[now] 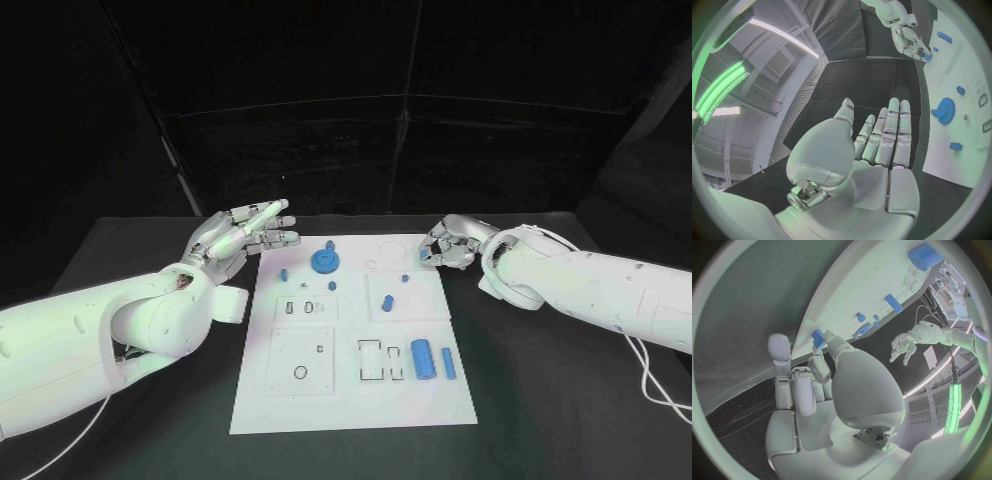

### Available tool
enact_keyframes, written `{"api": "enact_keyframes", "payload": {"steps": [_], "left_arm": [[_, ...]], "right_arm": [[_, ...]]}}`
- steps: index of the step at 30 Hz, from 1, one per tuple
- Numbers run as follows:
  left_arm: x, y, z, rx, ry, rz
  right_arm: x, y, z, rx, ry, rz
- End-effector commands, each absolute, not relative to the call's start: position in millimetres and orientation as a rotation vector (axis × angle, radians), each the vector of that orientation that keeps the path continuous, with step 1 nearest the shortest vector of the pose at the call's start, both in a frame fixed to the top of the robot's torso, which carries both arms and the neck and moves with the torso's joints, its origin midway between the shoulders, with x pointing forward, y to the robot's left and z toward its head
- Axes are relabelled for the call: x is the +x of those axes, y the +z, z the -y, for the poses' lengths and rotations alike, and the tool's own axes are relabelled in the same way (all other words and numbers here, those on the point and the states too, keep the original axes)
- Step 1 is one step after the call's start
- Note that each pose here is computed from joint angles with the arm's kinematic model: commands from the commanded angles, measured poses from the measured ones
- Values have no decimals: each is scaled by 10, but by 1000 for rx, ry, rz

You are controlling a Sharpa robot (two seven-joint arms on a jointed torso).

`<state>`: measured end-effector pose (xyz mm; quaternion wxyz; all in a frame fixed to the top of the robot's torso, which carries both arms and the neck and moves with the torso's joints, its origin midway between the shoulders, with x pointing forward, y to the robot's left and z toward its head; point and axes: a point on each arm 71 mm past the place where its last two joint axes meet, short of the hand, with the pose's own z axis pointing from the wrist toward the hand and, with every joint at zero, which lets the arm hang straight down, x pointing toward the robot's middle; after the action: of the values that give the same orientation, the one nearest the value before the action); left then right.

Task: Assemble the parts on the task board

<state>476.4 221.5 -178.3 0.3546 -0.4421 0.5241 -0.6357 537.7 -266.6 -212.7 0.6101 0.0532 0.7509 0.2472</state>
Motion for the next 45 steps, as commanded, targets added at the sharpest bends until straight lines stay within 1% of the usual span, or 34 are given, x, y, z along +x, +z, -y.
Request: {"api": "enact_keyframes", "payload": {"steps": [1,15,22,31,39,45], "left_arm": [[4760,-1769,-2205,-1131,-1659,-1356],[4759,-1769,-2205,-1131,-1659,-1356],[4759,-1769,-2204,-1131,-1660,-1356],[4760,-1769,-2209,-1131,-1659,-1356],[4757,-1768,-2219,-1132,-1657,-1355],[4757,-1767,-2227,-1132,-1655,-1353]], "right_arm": [[5371,-2169,2679,114,534,-1764],[5364,-2235,2639,100,506,-1795],[5360,-2233,2636,101,506,-1778],[5330,-2187,2609,100,533,-1721],[5212,-2130,2574,110,568,-1699],[5137,-2016,2464,104,601,-1697]]}}
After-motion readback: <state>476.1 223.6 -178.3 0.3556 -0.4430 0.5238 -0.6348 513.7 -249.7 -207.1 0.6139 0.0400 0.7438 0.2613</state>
